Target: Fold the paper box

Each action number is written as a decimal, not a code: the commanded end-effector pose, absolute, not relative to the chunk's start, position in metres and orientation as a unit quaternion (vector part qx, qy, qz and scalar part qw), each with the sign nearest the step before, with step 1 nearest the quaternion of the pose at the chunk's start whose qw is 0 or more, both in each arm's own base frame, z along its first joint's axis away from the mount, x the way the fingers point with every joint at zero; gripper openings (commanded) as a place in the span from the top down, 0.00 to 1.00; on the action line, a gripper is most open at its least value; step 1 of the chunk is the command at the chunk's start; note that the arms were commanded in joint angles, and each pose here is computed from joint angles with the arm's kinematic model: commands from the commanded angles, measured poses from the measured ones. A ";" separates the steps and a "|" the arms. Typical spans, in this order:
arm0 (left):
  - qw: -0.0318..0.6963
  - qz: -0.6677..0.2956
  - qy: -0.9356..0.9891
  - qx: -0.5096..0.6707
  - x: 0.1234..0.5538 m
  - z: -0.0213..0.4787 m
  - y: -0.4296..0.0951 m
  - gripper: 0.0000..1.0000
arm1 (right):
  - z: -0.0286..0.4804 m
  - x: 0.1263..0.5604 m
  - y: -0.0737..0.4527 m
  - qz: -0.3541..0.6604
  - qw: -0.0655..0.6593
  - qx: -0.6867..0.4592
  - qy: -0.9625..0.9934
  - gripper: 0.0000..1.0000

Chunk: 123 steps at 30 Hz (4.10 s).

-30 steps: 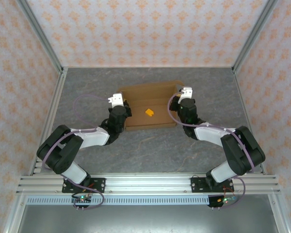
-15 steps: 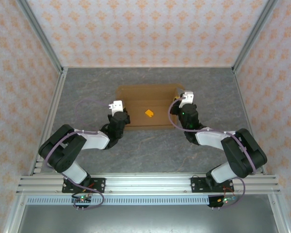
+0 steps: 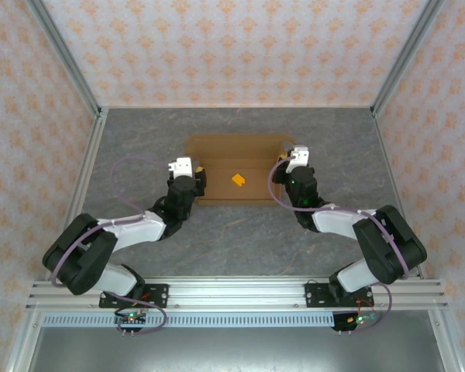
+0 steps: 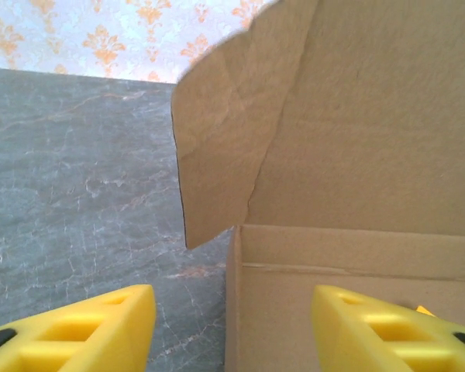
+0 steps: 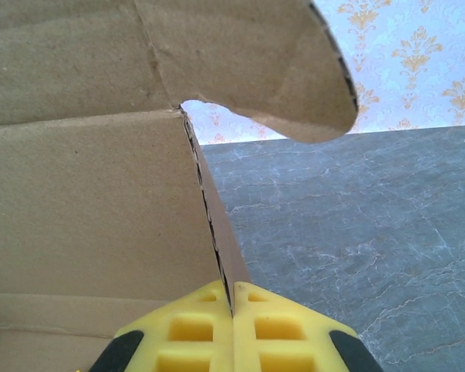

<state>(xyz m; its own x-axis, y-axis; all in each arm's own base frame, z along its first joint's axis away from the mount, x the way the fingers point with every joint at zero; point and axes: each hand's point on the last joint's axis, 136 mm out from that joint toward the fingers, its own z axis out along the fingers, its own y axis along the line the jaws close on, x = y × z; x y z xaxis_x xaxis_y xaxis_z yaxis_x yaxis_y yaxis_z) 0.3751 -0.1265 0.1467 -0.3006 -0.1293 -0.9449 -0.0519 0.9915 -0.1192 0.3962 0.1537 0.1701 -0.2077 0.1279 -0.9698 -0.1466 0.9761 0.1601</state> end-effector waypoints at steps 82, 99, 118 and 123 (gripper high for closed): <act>0.491 -0.169 0.854 0.044 0.452 0.168 -0.154 1.00 | 0.191 0.417 0.164 0.131 0.600 0.073 0.786 1.00; 0.525 -0.130 0.840 0.050 0.416 0.134 -0.160 1.00 | 0.177 0.397 0.158 0.144 0.617 0.062 0.771 1.00; 0.535 -0.086 0.839 0.039 0.388 0.100 -0.156 1.00 | 0.141 0.376 0.150 0.135 0.609 0.046 0.780 1.00; 0.536 -0.066 0.841 0.027 0.383 0.089 -0.151 1.00 | 0.131 0.369 0.147 0.134 0.603 0.049 0.785 0.99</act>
<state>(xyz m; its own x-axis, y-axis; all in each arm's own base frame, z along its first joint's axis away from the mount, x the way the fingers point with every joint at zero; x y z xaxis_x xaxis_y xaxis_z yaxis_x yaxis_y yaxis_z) 0.3948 -0.1618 0.1244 -0.3485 -0.0619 -0.9352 0.1726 0.9765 -0.1289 0.3754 0.1428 0.1315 -0.2733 0.2289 -0.9343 -0.0595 0.9654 0.2539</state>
